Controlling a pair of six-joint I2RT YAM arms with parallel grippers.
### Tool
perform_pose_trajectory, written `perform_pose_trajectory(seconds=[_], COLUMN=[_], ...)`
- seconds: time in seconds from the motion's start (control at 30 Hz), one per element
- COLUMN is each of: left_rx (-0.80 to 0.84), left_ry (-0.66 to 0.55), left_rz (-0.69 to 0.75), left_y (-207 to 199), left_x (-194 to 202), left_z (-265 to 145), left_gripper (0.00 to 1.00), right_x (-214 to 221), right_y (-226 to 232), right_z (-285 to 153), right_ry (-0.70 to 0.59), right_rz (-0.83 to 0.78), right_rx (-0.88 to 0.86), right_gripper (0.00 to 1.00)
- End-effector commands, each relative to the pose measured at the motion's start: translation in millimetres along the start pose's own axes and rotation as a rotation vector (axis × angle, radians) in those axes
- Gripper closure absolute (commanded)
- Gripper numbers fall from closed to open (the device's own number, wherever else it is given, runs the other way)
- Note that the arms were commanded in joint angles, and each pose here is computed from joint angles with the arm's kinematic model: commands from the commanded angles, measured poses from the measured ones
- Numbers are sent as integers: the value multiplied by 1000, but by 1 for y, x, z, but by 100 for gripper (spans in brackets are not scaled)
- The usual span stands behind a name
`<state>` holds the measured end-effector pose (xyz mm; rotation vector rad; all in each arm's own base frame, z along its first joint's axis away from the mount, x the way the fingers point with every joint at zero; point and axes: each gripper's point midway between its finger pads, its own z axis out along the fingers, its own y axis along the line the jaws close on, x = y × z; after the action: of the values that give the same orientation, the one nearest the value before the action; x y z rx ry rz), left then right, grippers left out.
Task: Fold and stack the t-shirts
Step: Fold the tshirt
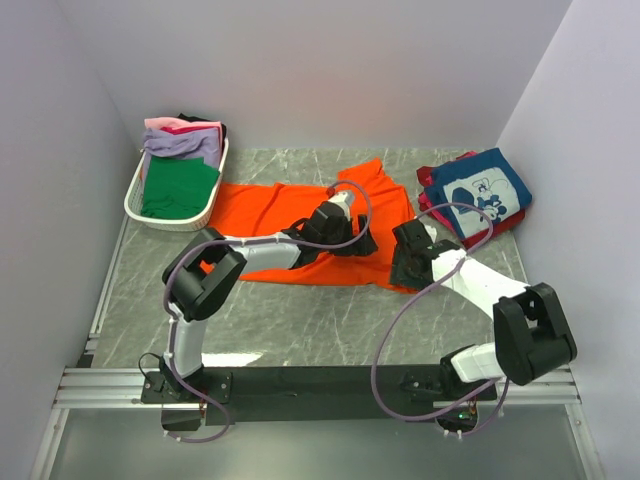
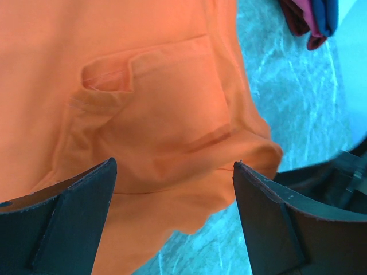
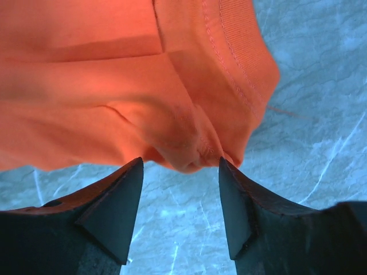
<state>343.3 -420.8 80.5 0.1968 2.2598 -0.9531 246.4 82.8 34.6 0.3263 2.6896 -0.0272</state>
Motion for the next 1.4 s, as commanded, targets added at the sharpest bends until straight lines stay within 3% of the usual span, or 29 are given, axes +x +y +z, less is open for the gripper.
perform_pose_trajectory(seconds=[0.0, 0.17, 0.27, 0.4, 0.5, 0.97, 1.1, 1.2, 1.37], left_rx=[118, 134, 126, 86, 66, 64, 85, 99, 119], left_ry=[-35, -21, -25, -33, -36, -42, -43, -48, -89], left_rz=[-8, -21, -21, -14, -18, -40, -34, -23, 4], left_y=[-33, -34, -32, -22, -15, -7, -10, -14, -27], left_x=[-18, -14, -15, -15, -15, -12, -11, -14, -31], left_z=[2, 13, 20, 30, 35, 37, 36, 34, 22], left_gripper=[12, 12, 12, 12, 12, 12, 11, 12, 11], right_x=[-24, -26, -22, -19, -15, 29, 37, 18, -38], right_y=[6, 3, -1, -9, -16, -17, -13, -6, 11], right_z=[1, 7, 10, 8, 3, -23, -28, -46, -75], right_ry=[-67, -60, -54, -49, -39, 137, 159, 94, -65], right_rz=[11, 6, 1, -4, -11, -9, -11, -5, 0], right_rx=[-6, 12, 28, 63, 85, 14, -31, -73, -131], right_gripper=[39, 47, 58, 88, 100, 99, 68, 52, 43])
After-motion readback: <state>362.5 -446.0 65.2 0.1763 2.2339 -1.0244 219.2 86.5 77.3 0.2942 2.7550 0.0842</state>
